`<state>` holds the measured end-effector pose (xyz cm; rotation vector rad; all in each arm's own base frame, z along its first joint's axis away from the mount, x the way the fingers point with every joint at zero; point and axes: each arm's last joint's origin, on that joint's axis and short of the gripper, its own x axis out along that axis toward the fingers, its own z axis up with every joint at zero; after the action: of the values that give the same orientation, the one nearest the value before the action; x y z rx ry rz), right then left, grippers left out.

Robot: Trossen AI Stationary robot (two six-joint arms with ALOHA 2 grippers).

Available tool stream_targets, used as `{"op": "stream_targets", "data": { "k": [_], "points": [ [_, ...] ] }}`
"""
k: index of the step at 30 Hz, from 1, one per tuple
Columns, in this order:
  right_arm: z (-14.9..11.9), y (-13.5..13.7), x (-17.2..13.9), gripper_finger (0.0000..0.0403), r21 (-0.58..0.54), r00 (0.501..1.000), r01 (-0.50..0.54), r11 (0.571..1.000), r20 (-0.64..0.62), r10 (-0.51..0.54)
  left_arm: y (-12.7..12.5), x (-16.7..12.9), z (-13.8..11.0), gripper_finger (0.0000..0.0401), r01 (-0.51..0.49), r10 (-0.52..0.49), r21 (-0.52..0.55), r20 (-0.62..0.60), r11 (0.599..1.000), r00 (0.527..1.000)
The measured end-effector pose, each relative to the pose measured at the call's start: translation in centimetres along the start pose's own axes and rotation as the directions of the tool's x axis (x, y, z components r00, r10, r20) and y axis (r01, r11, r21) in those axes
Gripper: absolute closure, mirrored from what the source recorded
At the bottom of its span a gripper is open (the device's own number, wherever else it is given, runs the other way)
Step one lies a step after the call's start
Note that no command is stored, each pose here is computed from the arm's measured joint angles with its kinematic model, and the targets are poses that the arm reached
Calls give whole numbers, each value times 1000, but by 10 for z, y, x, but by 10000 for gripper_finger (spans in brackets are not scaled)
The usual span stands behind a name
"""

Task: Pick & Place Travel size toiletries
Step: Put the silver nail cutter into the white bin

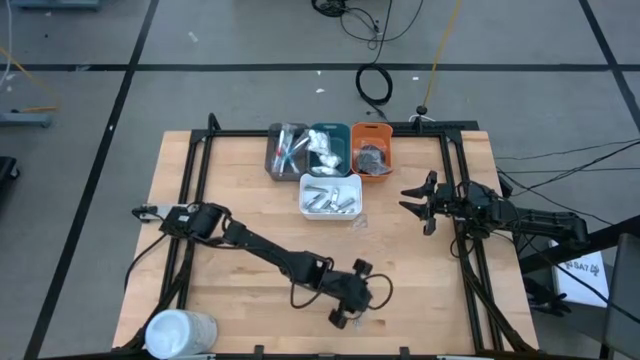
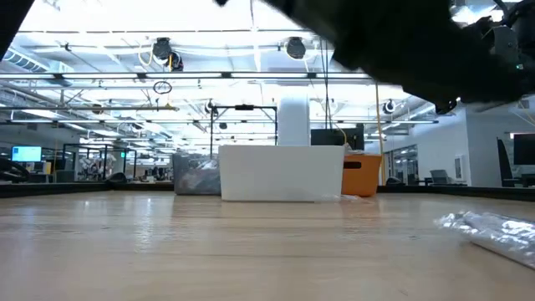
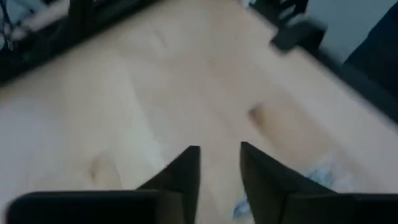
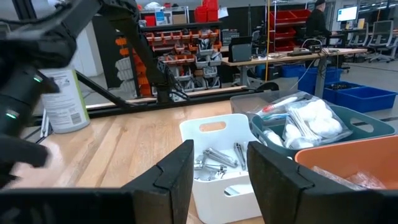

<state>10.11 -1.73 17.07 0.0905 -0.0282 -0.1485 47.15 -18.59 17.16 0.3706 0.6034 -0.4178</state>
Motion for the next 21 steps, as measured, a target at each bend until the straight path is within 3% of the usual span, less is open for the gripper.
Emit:
{"op": "stream_targets", "data": {
  "k": [3, 5, 9, 12, 15, 21],
  "points": [
    [0, 0, 0, 261, 0, 1000, 0, 1000, 0, 0, -7, 4, 5, 348, 11, -11, 3, 54, 1000, 998],
    [0, 0, 0, 261, 0, 1000, 0, 1000, -1, 0, -12, 8, 1, 386, 73, -72, -19, 49, 997, 996],
    [0, 0, 0, 261, 0, 1000, 0, 1000, 3, 0, -21, 31, -19, 388, 133, -130, -104, 31, 986, 991],
    [0, 0, 0, 261, 0, 1000, 0, 1000, -3, 0, -29, 42, -28, 398, 122, -120, -92, 29, 988, 992],
    [-1, 0, 1, 261, 0, 1000, 1, 1000, -8, -1, -24, 26, -15, 397, 38, -38, -67, 6, 997, 999],
    [-1, 0, 1, 261, 0, 1000, 1, 1000, -10, -1, 0, -48, 14, 400, -85, 80, -59, -90, 995, 993]
  ]
}}
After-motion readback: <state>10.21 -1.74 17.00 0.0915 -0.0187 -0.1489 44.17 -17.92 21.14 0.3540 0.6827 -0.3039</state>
